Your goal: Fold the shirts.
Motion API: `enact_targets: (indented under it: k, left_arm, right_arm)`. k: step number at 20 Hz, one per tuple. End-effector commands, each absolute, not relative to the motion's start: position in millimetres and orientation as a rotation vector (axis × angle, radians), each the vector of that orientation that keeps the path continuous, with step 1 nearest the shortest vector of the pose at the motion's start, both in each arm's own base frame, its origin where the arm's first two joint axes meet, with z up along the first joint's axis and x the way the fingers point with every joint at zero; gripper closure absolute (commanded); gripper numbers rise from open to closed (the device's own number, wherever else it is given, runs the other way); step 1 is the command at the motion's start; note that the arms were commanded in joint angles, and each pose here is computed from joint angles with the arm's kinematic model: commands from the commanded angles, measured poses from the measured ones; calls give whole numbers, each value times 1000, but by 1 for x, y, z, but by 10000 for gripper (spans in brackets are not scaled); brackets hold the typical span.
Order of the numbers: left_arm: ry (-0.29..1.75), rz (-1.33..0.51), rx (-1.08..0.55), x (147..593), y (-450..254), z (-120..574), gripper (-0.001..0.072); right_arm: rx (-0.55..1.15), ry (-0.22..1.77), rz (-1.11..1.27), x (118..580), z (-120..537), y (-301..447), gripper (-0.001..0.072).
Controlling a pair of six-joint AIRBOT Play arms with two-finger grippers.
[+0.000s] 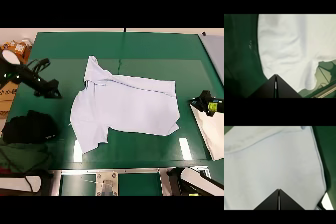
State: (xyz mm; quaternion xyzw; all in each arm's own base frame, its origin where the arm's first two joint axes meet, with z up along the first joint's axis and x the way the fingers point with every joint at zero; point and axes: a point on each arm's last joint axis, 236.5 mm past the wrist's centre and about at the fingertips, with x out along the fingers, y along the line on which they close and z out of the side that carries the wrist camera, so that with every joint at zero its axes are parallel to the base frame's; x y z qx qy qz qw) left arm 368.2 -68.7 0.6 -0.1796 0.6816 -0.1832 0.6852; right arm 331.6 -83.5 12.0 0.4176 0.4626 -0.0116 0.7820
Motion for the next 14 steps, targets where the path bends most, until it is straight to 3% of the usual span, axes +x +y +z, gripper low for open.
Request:
enact_targets:
  k: [1, 2, 3, 4, 6, 12, 13, 14]
  left_arm:
    - [1519, -299, -473, 329, -57, -38, 683]
    - [1510, -280, -488, 328, -57, -48, 520]
    - [1487, -265, -522, 331, -60, -56, 215]
    - [1451, -257, -563, 336, -64, -61, 186]
    - [1388, -244, -601, 346, -70, -70, 186]
    - [1469, -346, -610, 340, -129, -112, 188]
    - [1463, -385, -616, 340, -136, -111, 355]
    - [1458, -419, -597, 339, -139, -108, 568]
  right_arm:
    - [892, 990, -121, 300, 1, -79, 697]
    - [915, 994, -114, 298, -2, -74, 696]
    - [938, 1003, -110, 296, -7, -69, 640]
    - [956, 1008, -107, 294, -11, -66, 538]
    - [975, 1009, -102, 294, -13, -62, 605]
    - [978, 1007, -102, 294, -13, -62, 553]
    - [979, 1007, -103, 294, -13, -62, 520]
    - [990, 1008, -109, 294, -13, -62, 495]
